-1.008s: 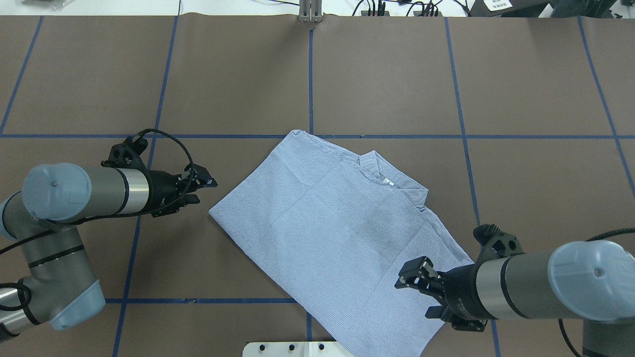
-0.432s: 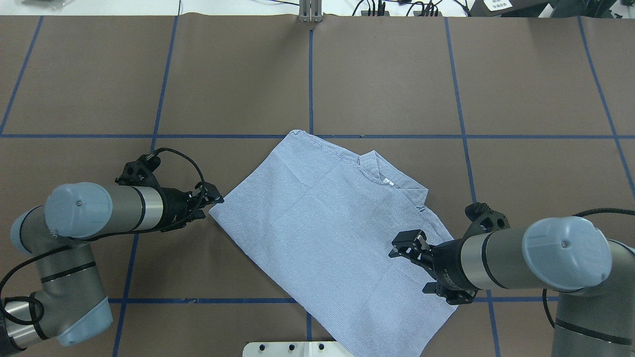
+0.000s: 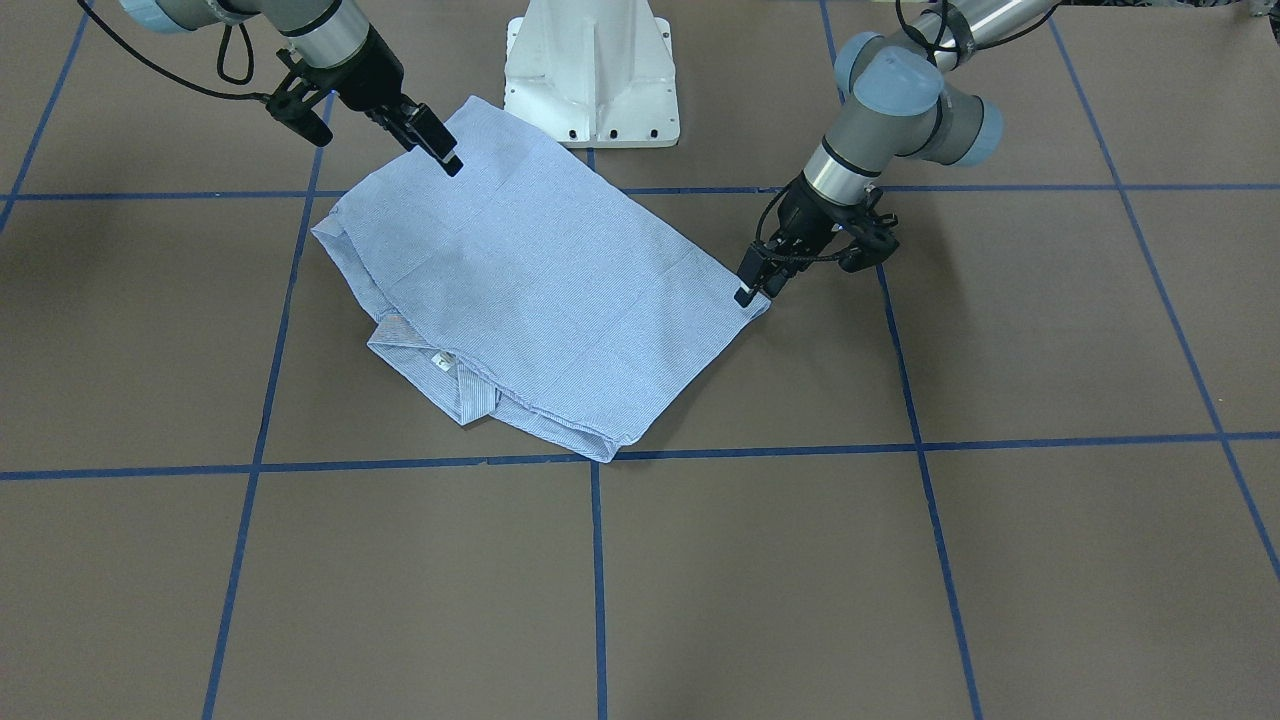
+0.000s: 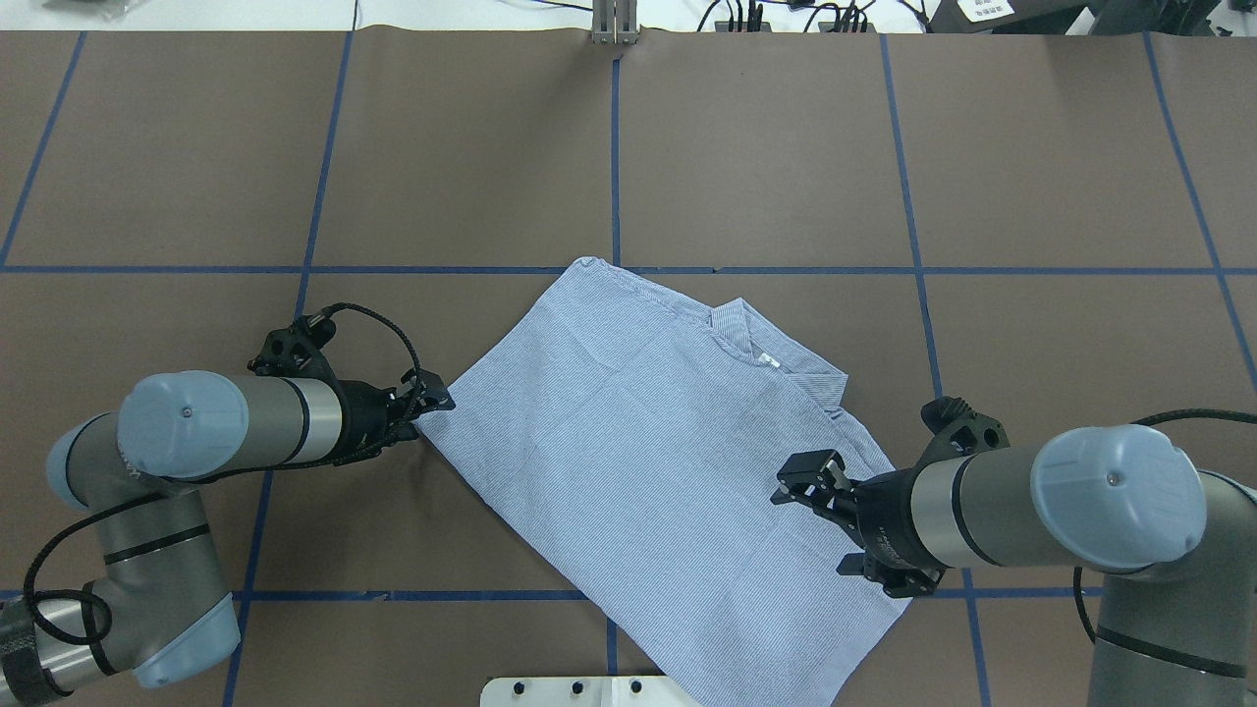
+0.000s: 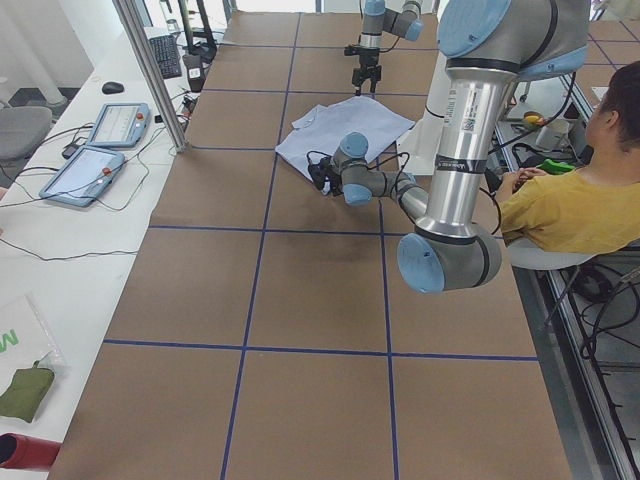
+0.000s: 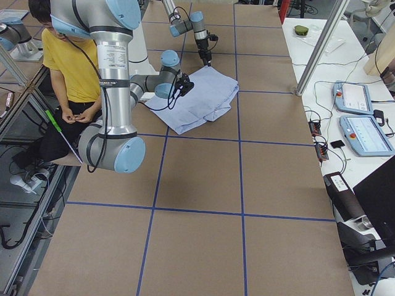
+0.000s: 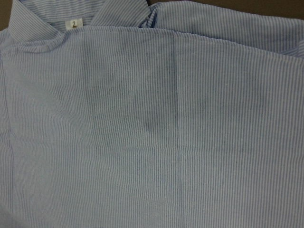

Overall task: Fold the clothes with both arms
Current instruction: 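Grasp the opposite shirt edge with the left gripper while the right gripper holds, then rotate the shirt with both grippers so the collar faces the right gripper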

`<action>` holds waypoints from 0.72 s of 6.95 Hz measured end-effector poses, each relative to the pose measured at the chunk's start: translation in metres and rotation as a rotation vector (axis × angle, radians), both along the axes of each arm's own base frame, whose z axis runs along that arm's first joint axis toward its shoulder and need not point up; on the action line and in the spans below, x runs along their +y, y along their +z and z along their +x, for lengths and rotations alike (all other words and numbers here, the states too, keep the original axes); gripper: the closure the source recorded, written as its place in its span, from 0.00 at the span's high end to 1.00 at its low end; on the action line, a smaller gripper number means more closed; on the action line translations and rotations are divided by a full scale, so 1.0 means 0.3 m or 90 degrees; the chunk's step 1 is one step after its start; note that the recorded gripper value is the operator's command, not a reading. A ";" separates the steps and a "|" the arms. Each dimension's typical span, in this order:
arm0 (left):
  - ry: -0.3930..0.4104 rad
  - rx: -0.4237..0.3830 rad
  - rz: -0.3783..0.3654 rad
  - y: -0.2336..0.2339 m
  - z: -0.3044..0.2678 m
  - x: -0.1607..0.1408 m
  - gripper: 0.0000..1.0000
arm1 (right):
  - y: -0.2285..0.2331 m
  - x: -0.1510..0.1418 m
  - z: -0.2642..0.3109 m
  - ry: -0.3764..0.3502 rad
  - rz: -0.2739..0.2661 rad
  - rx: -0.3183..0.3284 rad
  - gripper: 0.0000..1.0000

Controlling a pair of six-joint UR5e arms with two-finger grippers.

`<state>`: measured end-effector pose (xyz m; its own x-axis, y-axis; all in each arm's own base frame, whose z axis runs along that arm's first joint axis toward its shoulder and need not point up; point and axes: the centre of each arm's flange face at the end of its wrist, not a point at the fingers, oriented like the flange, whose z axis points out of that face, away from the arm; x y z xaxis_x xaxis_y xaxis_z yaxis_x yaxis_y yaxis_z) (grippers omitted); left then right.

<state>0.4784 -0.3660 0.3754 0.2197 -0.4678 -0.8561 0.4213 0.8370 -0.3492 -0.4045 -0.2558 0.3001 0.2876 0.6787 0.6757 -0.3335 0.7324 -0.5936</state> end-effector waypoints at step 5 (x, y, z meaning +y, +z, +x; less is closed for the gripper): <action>-0.034 -0.004 -0.011 0.015 0.004 -0.006 0.00 | 0.014 -0.011 -0.031 0.002 -0.001 0.006 1.00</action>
